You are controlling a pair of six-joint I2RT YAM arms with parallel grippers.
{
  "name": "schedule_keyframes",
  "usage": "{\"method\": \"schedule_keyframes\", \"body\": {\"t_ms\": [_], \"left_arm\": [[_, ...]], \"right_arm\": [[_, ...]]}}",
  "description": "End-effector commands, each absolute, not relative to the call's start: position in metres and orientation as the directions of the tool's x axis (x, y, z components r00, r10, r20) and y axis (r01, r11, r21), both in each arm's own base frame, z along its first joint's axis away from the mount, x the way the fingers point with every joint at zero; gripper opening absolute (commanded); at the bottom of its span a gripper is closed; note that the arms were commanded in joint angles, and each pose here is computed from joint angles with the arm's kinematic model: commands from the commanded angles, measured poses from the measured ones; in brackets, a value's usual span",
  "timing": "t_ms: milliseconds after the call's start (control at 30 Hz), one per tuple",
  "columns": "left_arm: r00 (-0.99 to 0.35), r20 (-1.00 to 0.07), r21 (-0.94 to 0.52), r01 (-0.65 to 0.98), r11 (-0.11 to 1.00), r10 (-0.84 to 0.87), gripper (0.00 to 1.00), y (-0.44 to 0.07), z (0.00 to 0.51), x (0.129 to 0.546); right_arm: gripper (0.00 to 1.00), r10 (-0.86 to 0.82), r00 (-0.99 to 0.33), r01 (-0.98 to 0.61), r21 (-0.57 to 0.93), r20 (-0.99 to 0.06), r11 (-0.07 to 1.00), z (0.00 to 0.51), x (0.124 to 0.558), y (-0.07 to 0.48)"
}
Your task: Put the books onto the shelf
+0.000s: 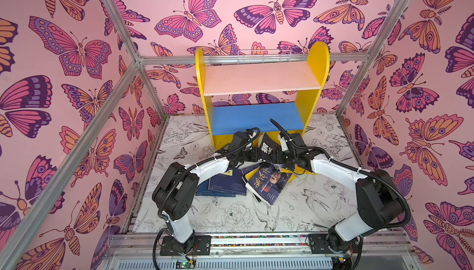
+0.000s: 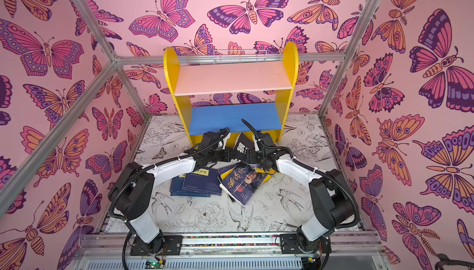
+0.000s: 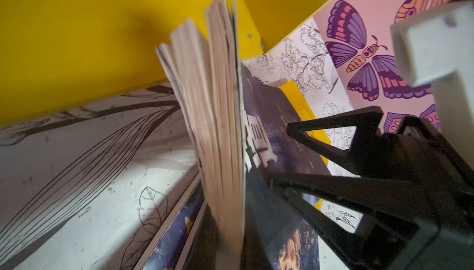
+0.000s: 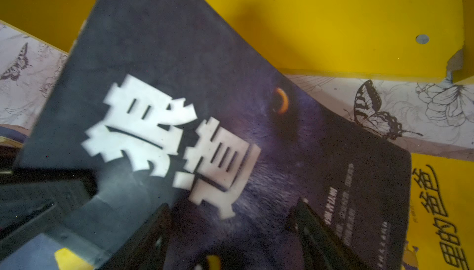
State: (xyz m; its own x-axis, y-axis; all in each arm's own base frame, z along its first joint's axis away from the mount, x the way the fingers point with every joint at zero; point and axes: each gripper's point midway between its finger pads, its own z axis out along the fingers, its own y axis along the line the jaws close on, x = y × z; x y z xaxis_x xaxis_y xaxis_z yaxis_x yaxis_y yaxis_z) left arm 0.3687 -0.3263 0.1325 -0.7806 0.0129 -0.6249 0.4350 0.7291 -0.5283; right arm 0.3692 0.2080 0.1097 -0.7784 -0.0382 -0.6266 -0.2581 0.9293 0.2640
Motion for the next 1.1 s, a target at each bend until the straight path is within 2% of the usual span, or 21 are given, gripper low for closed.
{"method": "schedule_keyframes", "body": {"t_ms": [0,233,400,500,600,733,933,1067], "left_arm": [[-0.753,-0.656,-0.534,0.511,0.673,0.052,0.00,-0.332,0.140,0.350],[-0.696,-0.718,-0.518,0.544,0.661,0.011,0.00,-0.314,0.174,0.333],[-0.647,-0.761,-0.515,0.555,0.653,-0.049,0.00,-0.297,0.202,0.321],[-0.601,-0.781,-0.553,0.539,0.635,-0.169,0.00,-0.278,0.225,0.321],[-0.547,-0.769,-0.620,0.512,0.595,-0.331,0.00,-0.248,0.256,0.325],[-0.471,-0.758,-0.651,0.511,0.562,-0.450,0.00,-0.220,0.287,0.325],[-0.402,-0.747,-0.661,0.536,0.525,-0.529,0.00,-0.203,0.317,0.322],[-0.403,-0.744,-0.664,0.535,0.522,-0.533,0.00,-0.204,0.320,0.324]], "right_arm": [[0.77,-0.049,-0.821,-0.253,0.285,-0.569,0.925,0.093,0.343,0.208],[0.80,0.070,-0.781,-0.139,0.282,-0.620,0.949,0.111,0.347,0.185],[0.83,0.182,-0.739,-0.082,0.354,-0.649,0.932,0.139,0.351,0.167],[0.83,0.257,-0.717,-0.082,0.444,-0.648,0.892,0.158,0.352,0.162],[0.84,0.334,-0.707,-0.114,0.566,-0.624,0.817,0.178,0.352,0.163],[0.83,0.386,-0.719,-0.204,0.706,-0.578,0.678,0.204,0.347,0.183],[0.82,0.392,-0.761,-0.314,0.823,-0.517,0.474,0.240,0.344,0.215],[0.80,0.438,-0.745,-0.341,0.851,-0.503,0.398,0.258,0.349,0.221]]}}
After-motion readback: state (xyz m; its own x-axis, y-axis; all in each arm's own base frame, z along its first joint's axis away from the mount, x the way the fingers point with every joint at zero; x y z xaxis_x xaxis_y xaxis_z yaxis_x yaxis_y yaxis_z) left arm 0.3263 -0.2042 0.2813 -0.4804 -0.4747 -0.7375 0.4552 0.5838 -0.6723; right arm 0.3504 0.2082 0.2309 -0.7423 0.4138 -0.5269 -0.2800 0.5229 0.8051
